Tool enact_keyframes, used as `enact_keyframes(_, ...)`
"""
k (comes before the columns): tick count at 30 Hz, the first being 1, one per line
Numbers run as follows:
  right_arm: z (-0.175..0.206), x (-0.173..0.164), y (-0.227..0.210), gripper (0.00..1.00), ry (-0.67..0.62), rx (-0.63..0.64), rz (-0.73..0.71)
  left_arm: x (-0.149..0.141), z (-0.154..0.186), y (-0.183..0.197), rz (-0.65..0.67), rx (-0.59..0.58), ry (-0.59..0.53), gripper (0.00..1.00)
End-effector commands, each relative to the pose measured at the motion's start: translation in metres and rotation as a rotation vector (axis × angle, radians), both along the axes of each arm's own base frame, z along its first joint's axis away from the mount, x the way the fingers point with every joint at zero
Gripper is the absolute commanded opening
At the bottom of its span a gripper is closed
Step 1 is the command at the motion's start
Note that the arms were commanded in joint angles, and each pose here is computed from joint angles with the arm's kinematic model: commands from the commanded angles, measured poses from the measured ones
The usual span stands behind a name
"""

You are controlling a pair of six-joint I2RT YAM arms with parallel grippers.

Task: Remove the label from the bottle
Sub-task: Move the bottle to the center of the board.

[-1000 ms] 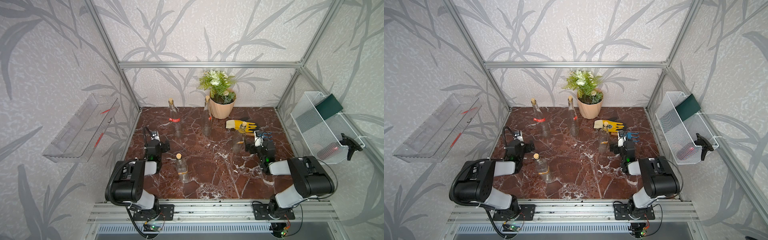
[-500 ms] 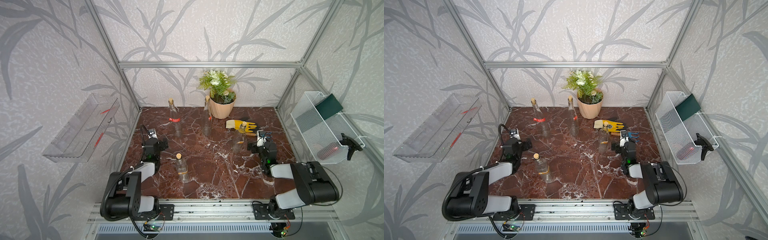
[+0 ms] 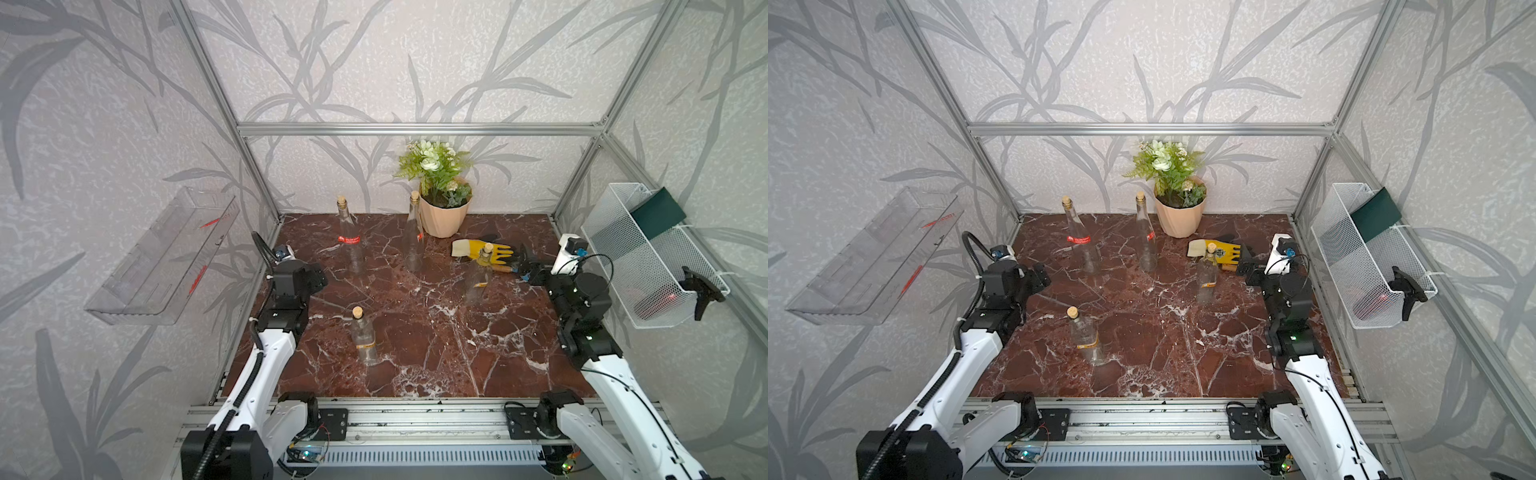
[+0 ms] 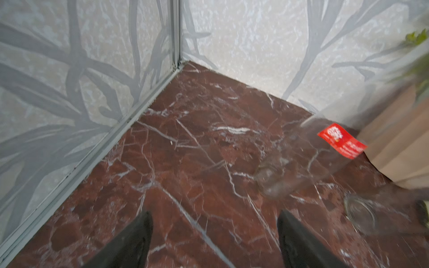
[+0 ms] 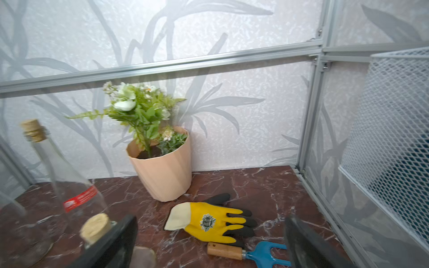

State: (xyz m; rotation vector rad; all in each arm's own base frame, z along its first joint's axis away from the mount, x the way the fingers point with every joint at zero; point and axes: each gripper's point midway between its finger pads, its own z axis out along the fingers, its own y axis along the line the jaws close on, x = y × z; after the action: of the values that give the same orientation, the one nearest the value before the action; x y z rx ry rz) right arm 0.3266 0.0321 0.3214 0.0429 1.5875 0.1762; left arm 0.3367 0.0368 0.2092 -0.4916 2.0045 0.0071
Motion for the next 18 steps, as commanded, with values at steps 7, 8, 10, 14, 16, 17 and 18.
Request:
enact_keyframes(7,-0.03,-0.025,0.094,0.99,0.227,-0.179,0.386,-0.065,-0.006,-0.039,-0.183,-0.117,0.139,0.86)
enact_keyframes(8,-0.031,-0.025,0.098,0.99,0.233,-0.187,0.404,-0.068,-0.004,-0.042,-0.207,-0.118,0.134,0.86)
enact_keyframes(10,-0.033,-0.02,0.104,0.99,0.246,-0.193,0.423,-0.072,0.001,-0.049,-0.256,-0.12,0.124,0.87)
enact_keyframes(14,-0.035,-0.007,0.11,0.99,0.256,-0.212,0.437,-0.075,-0.001,-0.06,-0.327,-0.127,0.142,0.88)
enact_keyframes(16,-0.036,-0.001,0.113,0.99,0.26,-0.226,0.441,-0.076,-0.003,-0.067,-0.362,-0.141,0.15,0.88)
enact_keyframes(17,-0.036,0.002,0.114,0.99,0.258,-0.233,0.445,-0.075,-0.003,-0.07,-0.384,-0.148,0.148,0.87)
enact_keyframes(18,-0.038,0.005,0.116,1.0,0.26,-0.235,0.451,-0.075,-0.002,-0.075,-0.412,-0.151,0.142,0.88)
